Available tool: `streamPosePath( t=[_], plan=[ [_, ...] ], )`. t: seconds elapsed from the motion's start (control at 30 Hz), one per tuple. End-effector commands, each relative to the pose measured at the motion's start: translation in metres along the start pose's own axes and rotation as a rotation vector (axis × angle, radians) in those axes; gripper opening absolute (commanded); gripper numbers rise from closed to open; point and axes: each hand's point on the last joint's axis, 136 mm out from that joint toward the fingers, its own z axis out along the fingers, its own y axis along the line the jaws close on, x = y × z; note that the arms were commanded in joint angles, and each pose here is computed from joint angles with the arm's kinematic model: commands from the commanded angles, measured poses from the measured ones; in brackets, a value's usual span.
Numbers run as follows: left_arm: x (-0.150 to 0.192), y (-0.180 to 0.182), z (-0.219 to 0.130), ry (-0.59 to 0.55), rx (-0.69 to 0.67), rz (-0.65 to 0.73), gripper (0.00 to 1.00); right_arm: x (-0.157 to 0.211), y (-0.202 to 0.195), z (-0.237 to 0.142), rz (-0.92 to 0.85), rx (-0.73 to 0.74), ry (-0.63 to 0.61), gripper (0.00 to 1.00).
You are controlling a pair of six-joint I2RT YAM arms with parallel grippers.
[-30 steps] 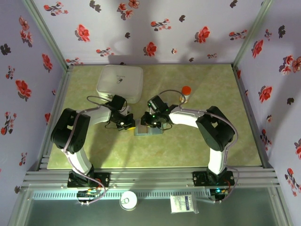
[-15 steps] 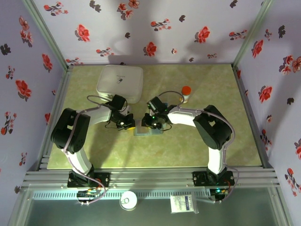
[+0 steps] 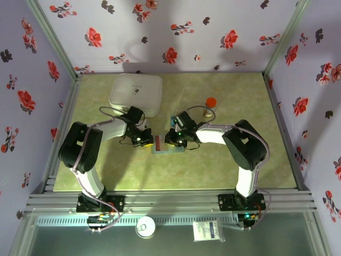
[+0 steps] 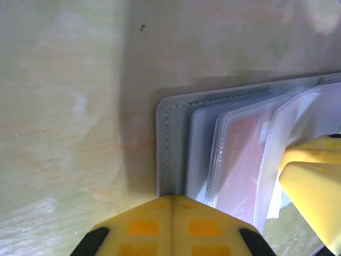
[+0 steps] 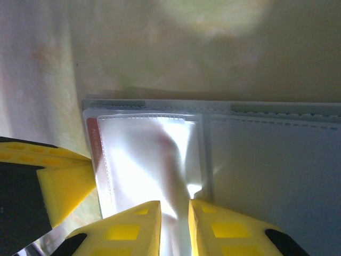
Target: Take the credit cards out of the card holder
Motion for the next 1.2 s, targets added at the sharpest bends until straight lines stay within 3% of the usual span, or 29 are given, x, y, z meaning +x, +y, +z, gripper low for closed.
streamPosePath(
  t=[0.0,0.13,0.33,0.5,0.87,1.03,1.17],
  plan=[
    [-0.011,-0.007,-0.016,-0.041,-0.017,0.019,0.00,0.000,-0.006,0.001,0.042,-0.026,-0.006,0.22],
    [-0.017,-0.034,-0.031,-0.064,0.057,0.030,0.06,0.002,-0.008,0.003,0.052,-0.042,0.006,0.21],
    [-0.012,-0.060,-0.024,-0.040,0.164,0.003,0.20,0.004,-0.018,0.005,0.078,-0.041,0.007,0.21],
    [-0.007,-0.056,-0.007,-0.009,0.157,-0.022,0.29,0.004,-0.023,0.006,0.087,-0.039,0.007,0.21],
    [0.001,-0.045,0.011,0.024,0.135,-0.051,0.32,0.008,-0.024,0.009,0.110,-0.065,0.011,0.20],
    [-0.002,-0.053,0.011,0.018,0.158,-0.048,0.23,0.007,-0.018,0.006,0.105,-0.093,0.008,0.20],
    [-0.004,-0.059,0.004,0.013,0.164,-0.044,0.22,0.000,0.000,-0.010,0.067,-0.126,-0.031,0.22]
  ],
)
